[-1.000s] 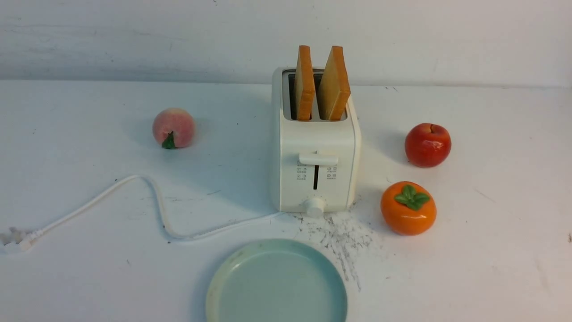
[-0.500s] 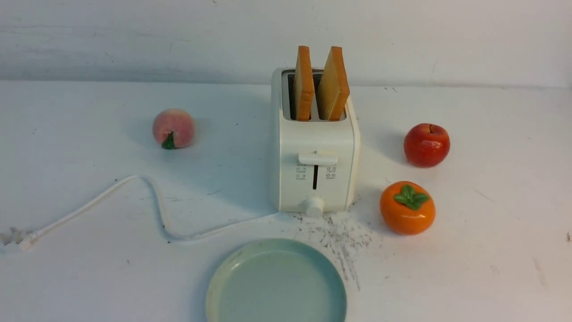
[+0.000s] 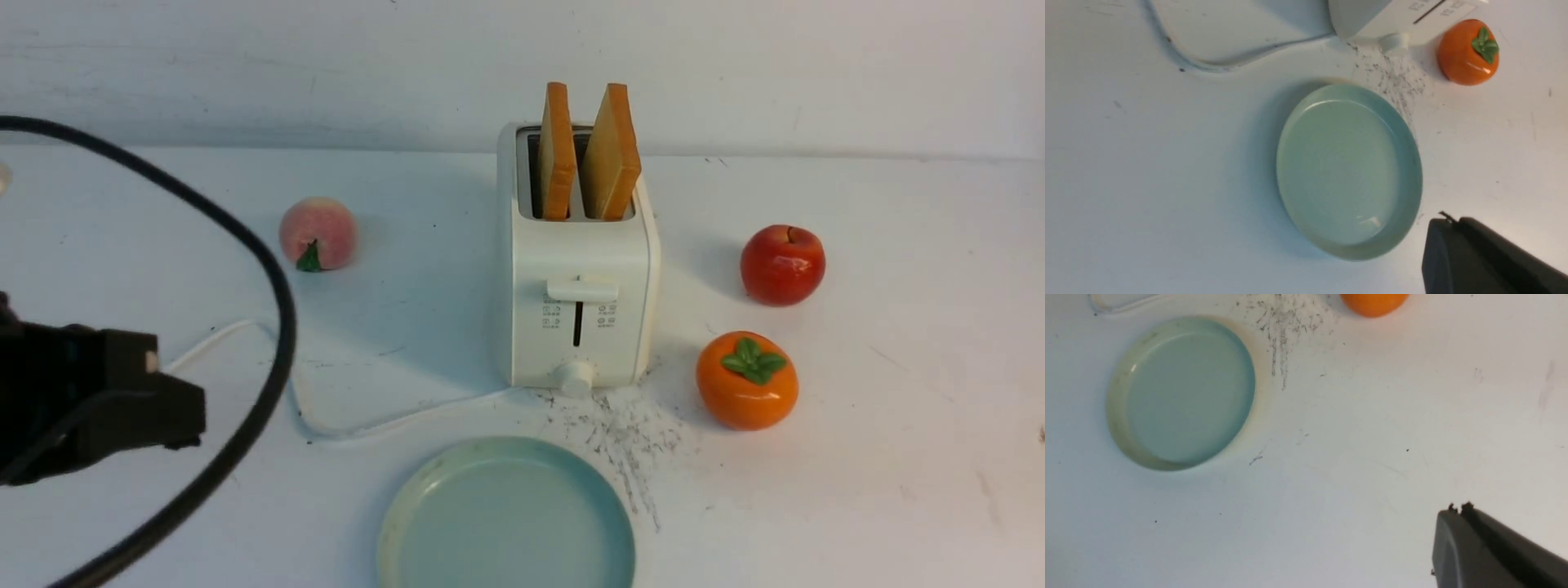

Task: Take toasted bread from bread machine on white table place on plate.
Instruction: 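Reach for a toast slice standing in the toaster with the left gripper, then place the slice of bread on the plate with the left gripper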

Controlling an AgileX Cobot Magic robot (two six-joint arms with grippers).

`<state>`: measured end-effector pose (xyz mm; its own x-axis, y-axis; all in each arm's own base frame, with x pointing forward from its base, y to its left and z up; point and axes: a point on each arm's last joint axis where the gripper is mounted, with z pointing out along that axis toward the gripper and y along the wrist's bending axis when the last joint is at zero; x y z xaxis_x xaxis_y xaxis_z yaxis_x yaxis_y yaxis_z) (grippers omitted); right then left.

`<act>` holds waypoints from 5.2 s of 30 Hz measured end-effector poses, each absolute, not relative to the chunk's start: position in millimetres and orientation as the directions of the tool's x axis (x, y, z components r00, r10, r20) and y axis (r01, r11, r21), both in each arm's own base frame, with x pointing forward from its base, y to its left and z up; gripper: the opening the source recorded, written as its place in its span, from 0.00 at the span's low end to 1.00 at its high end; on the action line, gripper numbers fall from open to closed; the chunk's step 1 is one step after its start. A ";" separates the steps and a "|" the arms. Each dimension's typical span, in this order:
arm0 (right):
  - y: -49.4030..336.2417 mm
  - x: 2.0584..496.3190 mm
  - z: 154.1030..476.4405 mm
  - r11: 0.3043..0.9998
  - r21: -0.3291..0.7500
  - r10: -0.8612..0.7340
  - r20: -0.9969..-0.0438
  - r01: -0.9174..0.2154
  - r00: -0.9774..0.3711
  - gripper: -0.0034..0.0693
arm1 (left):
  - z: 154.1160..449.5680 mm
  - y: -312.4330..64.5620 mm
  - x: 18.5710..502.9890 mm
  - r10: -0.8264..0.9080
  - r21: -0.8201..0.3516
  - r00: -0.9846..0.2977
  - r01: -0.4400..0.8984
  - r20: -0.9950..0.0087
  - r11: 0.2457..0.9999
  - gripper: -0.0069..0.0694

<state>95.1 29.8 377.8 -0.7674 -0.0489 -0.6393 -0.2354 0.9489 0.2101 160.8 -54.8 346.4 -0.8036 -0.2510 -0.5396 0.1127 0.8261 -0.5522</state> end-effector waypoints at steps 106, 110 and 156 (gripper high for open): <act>33.2 101.1 384.8 0.935 0.202 -0.060 -0.722 -0.292 -0.689 0.09 | 273.9 -159.8 223.8 -0.144 -0.669 -0.936 0.115 -0.320 0.734 0.22; 33.1 101.9 385.2 0.936 0.201 -0.056 -0.729 -0.290 -0.683 0.09 | 256.9 -157.8 224.6 -0.241 -0.711 -0.914 0.070 -0.327 0.700 0.22; 40.4 114.4 363.2 0.905 0.311 0.039 -0.742 -0.291 -0.669 0.09 | 223.3 -148.5 232.7 0.046 -0.436 -0.889 0.267 -0.455 0.860 0.70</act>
